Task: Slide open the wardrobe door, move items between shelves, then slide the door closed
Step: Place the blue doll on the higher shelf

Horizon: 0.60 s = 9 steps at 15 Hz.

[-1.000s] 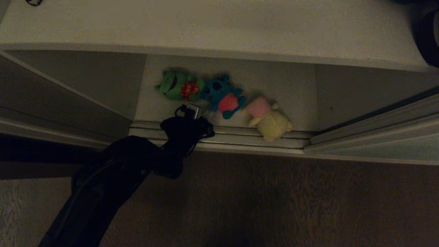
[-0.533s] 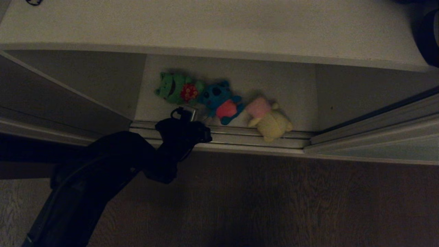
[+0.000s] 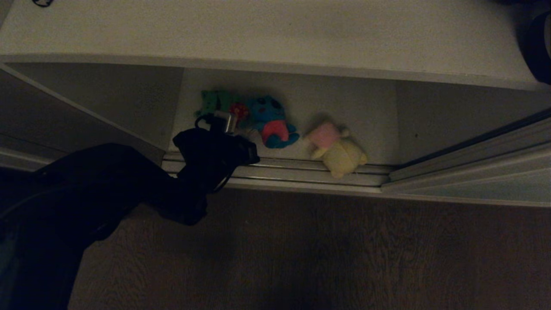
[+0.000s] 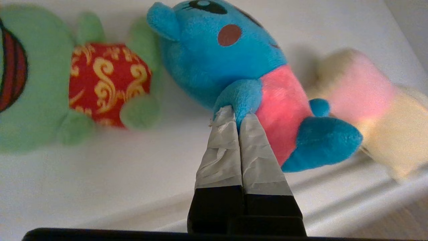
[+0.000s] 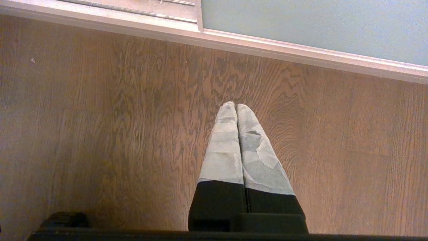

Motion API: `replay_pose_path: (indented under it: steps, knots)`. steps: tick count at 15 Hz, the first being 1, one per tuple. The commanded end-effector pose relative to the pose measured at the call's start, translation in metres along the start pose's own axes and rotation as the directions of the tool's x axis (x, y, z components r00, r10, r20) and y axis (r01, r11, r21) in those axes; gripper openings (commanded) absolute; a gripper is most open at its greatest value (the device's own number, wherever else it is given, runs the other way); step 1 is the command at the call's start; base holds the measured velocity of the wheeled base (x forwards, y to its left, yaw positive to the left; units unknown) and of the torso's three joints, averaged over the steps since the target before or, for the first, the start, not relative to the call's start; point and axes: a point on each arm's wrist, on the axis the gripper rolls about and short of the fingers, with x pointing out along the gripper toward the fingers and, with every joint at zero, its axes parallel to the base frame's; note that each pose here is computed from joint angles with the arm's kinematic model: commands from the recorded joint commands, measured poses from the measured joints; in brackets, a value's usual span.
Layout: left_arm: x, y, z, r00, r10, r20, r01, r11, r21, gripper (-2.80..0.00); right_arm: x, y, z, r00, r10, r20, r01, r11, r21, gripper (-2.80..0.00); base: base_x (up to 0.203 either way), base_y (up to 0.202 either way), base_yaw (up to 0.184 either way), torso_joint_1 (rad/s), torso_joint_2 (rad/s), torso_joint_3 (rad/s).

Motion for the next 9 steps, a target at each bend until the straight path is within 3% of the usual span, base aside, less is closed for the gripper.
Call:
replay_pose_path:
  steps: [1,5,9]
  knots:
    - [-0.016,-0.008,0.021,1.0,-0.011,-0.004,0.011,1.0,-0.009,-2.8,0.0,0.0,0.0,1.0,0.001,-0.001,-0.001,1.0,0.0,-2.8,0.0,0.0,0.0,0.0,0.0,0.0]
    - [-0.046,-0.033,0.038,0.994,-0.054,-0.091,0.05,0.998,-0.042,-2.8,0.0,0.0,0.0,1.0,0.001,0.001,-0.001,1.0,0.0,-2.8,0.0,0.0,0.0,0.0,0.0,0.0]
    - [-0.076,-0.041,0.068,0.993,-0.037,-0.109,0.032,0.998,-0.051,-2.8,0.0,0.0,0.0,1.0,0.001,-0.001,-0.001,1.0,0.0,-2.8,0.0,0.0,0.0,0.0,0.0,0.0]
